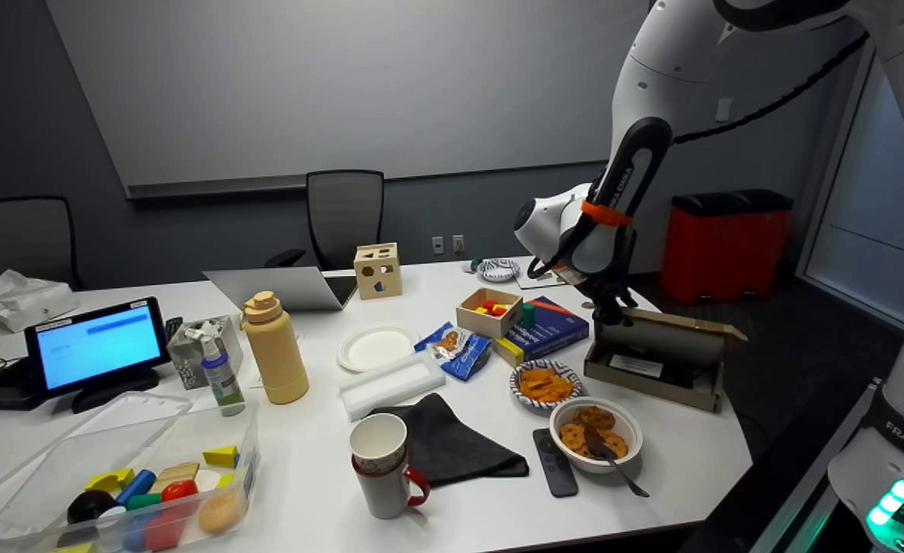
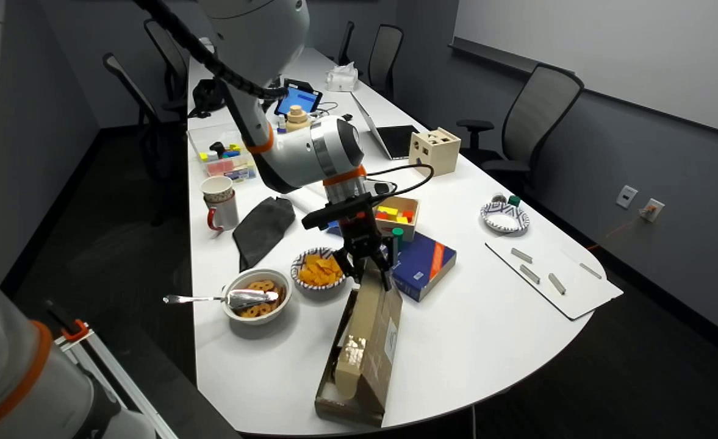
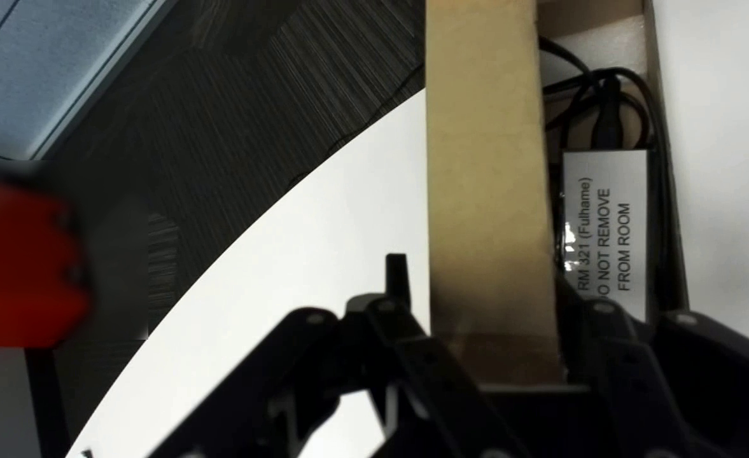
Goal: Open the cardboard box and take the packing foam out of it
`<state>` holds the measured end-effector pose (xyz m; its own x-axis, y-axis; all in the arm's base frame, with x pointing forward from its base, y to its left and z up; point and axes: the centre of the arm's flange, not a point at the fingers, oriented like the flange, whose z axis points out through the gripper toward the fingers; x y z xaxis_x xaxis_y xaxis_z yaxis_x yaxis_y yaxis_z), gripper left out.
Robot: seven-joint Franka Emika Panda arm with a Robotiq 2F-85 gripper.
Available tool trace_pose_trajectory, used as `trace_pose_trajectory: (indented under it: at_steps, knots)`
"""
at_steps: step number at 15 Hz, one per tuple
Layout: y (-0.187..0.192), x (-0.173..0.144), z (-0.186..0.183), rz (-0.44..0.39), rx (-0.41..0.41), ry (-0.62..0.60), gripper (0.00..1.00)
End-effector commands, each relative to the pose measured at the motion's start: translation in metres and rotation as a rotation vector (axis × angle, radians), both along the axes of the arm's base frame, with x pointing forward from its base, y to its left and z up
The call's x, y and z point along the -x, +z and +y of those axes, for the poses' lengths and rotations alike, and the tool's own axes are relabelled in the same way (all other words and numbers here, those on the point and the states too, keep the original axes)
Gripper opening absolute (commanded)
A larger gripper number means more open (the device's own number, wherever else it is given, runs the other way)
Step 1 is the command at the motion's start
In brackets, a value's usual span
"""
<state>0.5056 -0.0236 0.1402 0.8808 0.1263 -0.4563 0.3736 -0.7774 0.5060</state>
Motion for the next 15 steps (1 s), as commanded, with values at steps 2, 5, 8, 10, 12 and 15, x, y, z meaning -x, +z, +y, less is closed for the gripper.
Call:
trace_pose_trajectory:
  at_steps: [2,5,8,10,12,15]
  knots:
    - [0.006,-0.009,-0.029,-0.063,-0.009,-0.048,0.25]
    - [0.006,-0.013,-0.056,-0.122,-0.015,-0.078,0.25]
    - [0.006,-0.018,-0.078,-0.194,0.02,-0.108,0.25]
    - [0.008,-0.021,-0.089,-0.245,0.059,-0.127,0.25]
    - [0.009,-0.022,-0.098,-0.292,0.114,-0.134,0.25]
    - [-0.001,-0.023,-0.107,-0.35,0.195,-0.145,0.25]
